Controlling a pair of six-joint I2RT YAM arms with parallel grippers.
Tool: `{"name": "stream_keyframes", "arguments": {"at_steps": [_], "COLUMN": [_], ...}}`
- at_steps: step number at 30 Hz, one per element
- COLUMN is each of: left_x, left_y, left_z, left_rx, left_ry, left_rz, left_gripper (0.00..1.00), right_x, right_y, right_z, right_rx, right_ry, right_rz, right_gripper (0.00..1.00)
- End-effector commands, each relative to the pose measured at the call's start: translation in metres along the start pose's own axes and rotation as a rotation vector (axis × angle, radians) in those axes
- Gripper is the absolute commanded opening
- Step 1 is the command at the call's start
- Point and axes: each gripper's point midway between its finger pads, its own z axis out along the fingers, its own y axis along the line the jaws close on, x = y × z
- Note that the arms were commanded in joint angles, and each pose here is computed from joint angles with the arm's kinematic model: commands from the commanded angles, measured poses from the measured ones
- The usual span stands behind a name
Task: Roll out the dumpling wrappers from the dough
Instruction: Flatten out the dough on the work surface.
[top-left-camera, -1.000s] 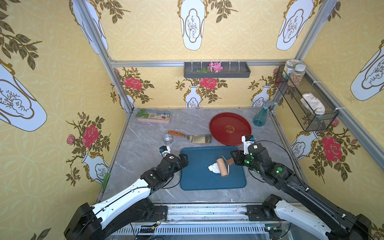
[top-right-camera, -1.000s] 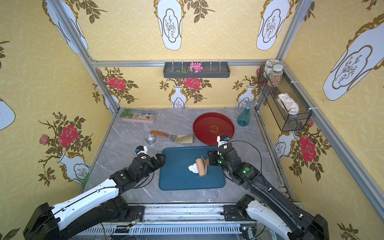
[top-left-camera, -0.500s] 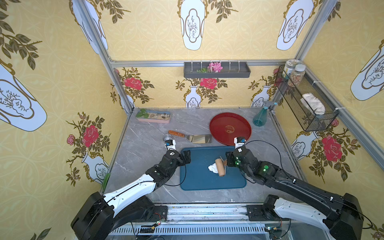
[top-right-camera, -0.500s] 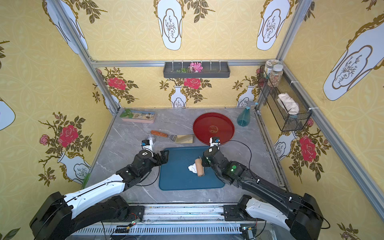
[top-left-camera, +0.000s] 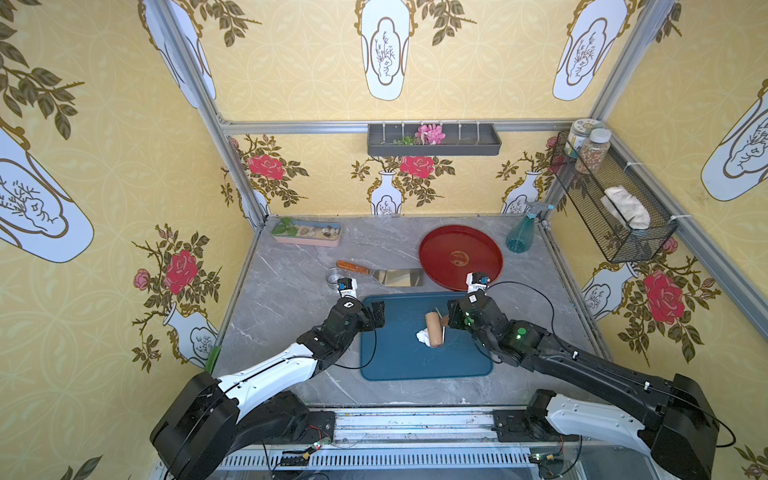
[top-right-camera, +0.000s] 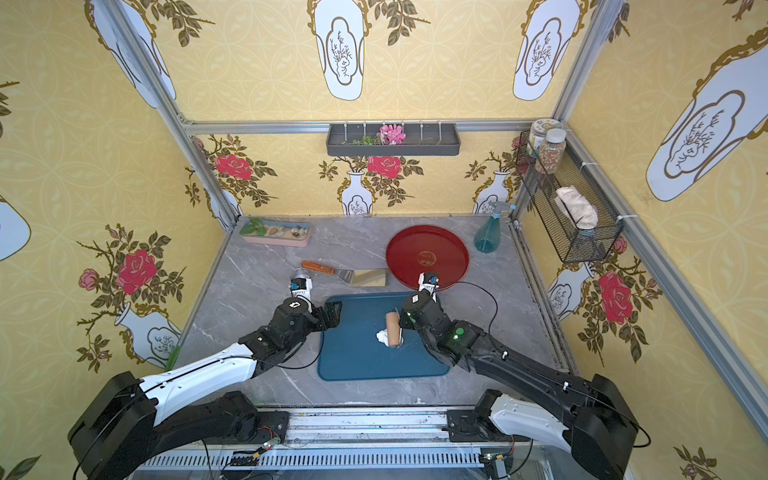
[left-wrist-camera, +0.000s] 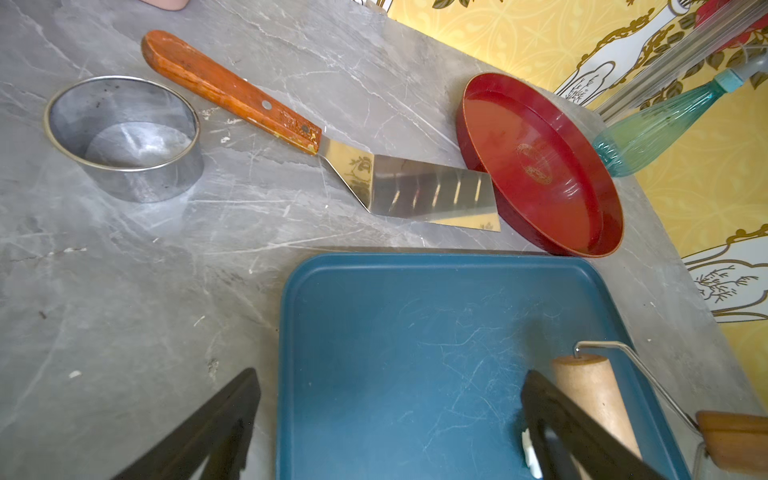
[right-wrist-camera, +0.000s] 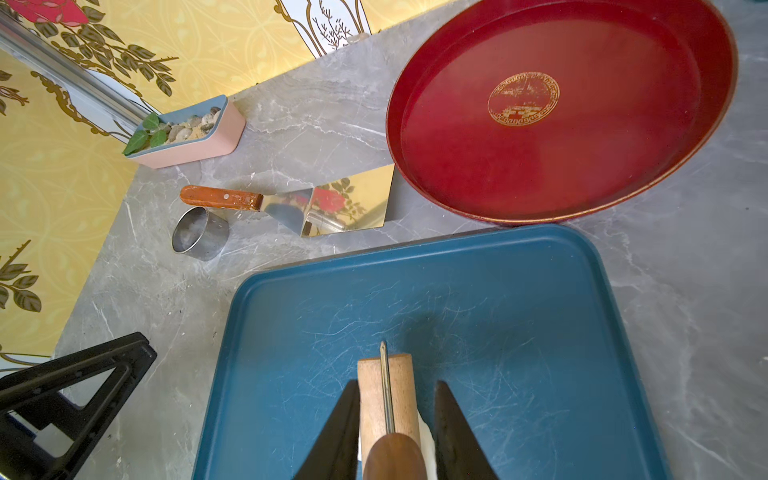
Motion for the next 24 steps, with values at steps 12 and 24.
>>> {"name": "stream_keyframes", "arguments": {"at_steps": [12,24], "left_x": [-0.004,-0.003], "left_y": [-0.002,-0.001], "left_z": [-0.003,-0.001], "left_rx": [0.008,0.002], "left_ry": [-0.015,-0.009], "left_rz": [0.007,0.011], "left_gripper": [1.00,1.00], "right_x": [-0.001,0.018], "right_y": [-0.015,-0.012], "right_z": [-0.020,-0.003], "right_rx": [0.049,0.047], "right_ry": [0.013,0.082], "right_rz": [0.050,0.036], "right_gripper": [0.00,0.00]}}
